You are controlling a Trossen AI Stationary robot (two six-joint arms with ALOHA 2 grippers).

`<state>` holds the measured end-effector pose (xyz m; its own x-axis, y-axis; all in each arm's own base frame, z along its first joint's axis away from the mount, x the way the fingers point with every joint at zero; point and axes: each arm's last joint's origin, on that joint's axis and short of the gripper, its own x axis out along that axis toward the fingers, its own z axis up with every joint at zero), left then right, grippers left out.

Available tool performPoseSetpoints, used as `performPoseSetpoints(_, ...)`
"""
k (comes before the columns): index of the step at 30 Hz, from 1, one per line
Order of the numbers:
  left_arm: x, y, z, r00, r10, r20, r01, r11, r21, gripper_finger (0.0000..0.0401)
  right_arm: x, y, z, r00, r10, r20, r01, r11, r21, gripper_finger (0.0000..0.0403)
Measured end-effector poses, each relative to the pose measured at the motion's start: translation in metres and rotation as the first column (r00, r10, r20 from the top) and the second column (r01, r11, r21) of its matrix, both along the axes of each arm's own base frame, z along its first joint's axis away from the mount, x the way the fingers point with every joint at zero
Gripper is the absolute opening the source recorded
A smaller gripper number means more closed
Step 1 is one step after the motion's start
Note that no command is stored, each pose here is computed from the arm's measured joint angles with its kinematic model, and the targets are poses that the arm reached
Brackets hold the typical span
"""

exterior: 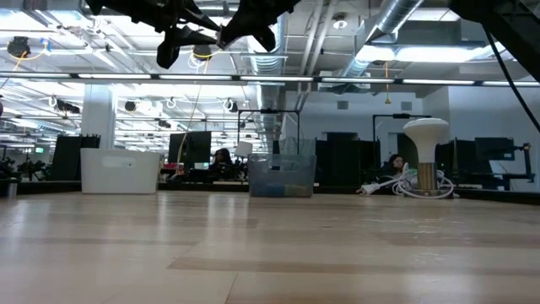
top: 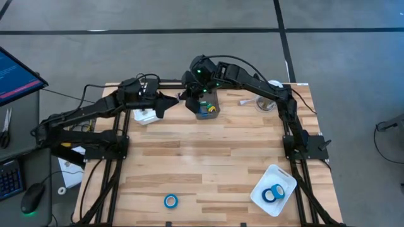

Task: Pick and place Stapler, Stapler remover, tape
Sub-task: Put the pink staple remover into the top white bin

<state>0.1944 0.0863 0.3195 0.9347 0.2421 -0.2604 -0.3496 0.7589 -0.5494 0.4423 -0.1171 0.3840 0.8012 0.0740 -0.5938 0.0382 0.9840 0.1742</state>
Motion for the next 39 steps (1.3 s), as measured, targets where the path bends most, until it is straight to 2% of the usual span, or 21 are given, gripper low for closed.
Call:
performPoseSetpoints(8,0.0042,0.002,-0.0042,1.0,-0.006,-0.026,0.006,1.0,0.003,0.0178,0.0003,0.0012,0.0001,1.0,0.023,0.005,-0.023,1.0,0.016,0.0)
performPoseSetpoints(16,0.0102,0.0048,-0.0091,0.999,-0.012,-0.047,0.013,1.0,0.013,0.0186,0.0011,0.001,0.0011,1.0,0.022,0.018,-0.022,1.0,0.011,0.0)
performPoseSetpoints(20,0.0098,0.0047,-0.0078,0.999,-0.015,-0.042,0.016,0.999,0.036,0.0168,0.0011,0.001,0.0011,1.0,0.021,0.018,-0.022,1.0,0.01,0.0)
performPoseSetpoints(32,0.0098,0.0046,-0.0072,0.999,-0.023,-0.044,0.026,0.998,0.066,0.0055,0.0011,-0.0003,0.0012,1.0,0.011,0.019,-0.011,1.0,0.002,0.0)
performPoseSetpoints(39,0.0099,0.0045,-0.0071,0.999,-0.024,-0.043,0.027,0.997,0.066,0.0032,0.0011,-0.0005,0.0012,1.0,0.008,0.02,-0.008,1.0,0.002,0.0)
